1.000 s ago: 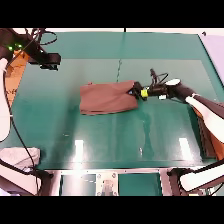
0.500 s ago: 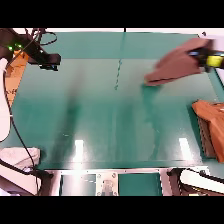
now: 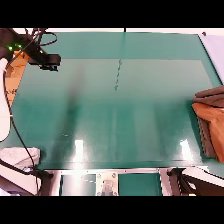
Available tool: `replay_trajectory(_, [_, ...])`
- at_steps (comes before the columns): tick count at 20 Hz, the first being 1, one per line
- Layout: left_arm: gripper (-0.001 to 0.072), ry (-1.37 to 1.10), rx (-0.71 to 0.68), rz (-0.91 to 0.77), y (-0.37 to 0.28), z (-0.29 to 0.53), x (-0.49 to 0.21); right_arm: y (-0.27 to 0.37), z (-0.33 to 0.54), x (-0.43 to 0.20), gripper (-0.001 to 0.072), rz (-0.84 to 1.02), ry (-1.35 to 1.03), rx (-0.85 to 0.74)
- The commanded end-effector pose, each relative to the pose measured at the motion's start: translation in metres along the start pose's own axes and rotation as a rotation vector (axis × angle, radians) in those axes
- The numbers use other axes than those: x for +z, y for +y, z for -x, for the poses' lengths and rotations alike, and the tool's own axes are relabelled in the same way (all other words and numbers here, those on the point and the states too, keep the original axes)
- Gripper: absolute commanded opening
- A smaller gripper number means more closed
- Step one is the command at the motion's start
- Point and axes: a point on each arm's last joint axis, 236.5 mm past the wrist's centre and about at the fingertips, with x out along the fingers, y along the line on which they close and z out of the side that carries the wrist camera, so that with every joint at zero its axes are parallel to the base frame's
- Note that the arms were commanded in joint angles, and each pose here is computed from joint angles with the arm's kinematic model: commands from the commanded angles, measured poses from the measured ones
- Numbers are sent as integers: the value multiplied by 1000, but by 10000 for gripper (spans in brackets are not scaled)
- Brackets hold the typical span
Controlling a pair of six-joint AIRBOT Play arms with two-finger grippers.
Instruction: Fold the shirts.
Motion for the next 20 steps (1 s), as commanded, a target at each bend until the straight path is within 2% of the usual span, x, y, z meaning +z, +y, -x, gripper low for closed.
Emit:
replay_trajectory(1, [27, 0, 0, -1, 0, 0, 0, -22, 19, 3, 13, -36, 7, -34])
replay_trajectory(6, [27, 3, -1, -19, 0, 0, -1, -47, 56, -9, 13, -63, 62, -143])
replay_trajectory(13, [27, 1, -38, -26, -9, 0, 0, -128, 109, -34, 13, -233, 76, -574])
replay_trajectory(19, [27, -1, -58, -25, -14, 1, 0, -213, 126, -103, 16, -402, 235, -863])
replay_trajectory(20, [27, -1, -58, -25, -14, 1, 0, -226, 129, -115, 91, -415, 271, -905])
